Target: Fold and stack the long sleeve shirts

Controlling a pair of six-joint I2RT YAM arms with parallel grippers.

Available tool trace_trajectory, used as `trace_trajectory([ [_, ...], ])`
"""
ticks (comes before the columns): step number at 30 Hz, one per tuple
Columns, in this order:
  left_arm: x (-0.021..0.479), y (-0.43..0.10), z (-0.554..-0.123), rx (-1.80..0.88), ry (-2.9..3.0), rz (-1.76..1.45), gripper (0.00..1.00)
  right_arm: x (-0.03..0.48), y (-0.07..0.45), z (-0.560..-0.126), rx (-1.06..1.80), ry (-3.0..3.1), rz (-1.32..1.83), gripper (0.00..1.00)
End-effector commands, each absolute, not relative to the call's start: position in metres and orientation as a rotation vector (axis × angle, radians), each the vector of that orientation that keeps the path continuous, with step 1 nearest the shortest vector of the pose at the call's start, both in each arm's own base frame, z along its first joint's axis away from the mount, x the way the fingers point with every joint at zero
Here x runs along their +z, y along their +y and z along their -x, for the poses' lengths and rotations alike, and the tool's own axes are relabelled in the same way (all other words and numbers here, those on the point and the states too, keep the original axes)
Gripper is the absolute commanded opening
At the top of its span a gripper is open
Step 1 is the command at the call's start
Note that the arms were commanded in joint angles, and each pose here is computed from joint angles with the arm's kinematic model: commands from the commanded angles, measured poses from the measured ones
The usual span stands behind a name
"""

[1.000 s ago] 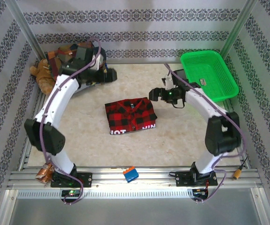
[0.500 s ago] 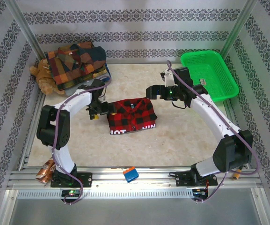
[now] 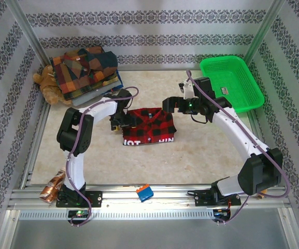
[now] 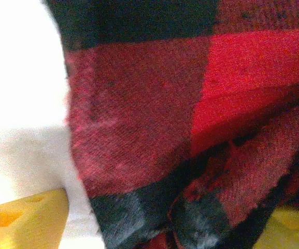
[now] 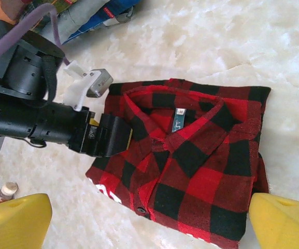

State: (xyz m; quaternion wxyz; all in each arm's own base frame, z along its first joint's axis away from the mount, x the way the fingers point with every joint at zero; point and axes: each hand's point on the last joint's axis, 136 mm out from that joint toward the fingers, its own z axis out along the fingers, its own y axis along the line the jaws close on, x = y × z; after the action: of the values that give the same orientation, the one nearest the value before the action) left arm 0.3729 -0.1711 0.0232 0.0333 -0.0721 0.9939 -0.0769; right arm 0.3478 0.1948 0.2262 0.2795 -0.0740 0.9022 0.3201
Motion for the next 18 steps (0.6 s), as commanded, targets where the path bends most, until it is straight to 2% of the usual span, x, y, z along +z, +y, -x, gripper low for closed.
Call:
trace_trajectory([
  [1,0.01,-0.176,-0.376,-0.135,3.073,0.171,0.74,0.235,0.202,-0.343,0.912,2.385,0.207,0.98],
  [10,-0.025,-0.179,-0.358,0.064,3.197,0.03,0.42,0.243,0.204,-0.342,0.93,2.361,0.223,0.98],
  [13,-0.034,-0.174,-0.353,0.107,3.221,0.006,0.27,0.245,0.202,-0.342,0.93,2.352,0.223,0.98],
  [18,-0.011,-0.174,-0.367,0.13,3.162,-0.045,0.04,0.249,0.2,-0.343,0.935,2.339,0.22,0.98],
])
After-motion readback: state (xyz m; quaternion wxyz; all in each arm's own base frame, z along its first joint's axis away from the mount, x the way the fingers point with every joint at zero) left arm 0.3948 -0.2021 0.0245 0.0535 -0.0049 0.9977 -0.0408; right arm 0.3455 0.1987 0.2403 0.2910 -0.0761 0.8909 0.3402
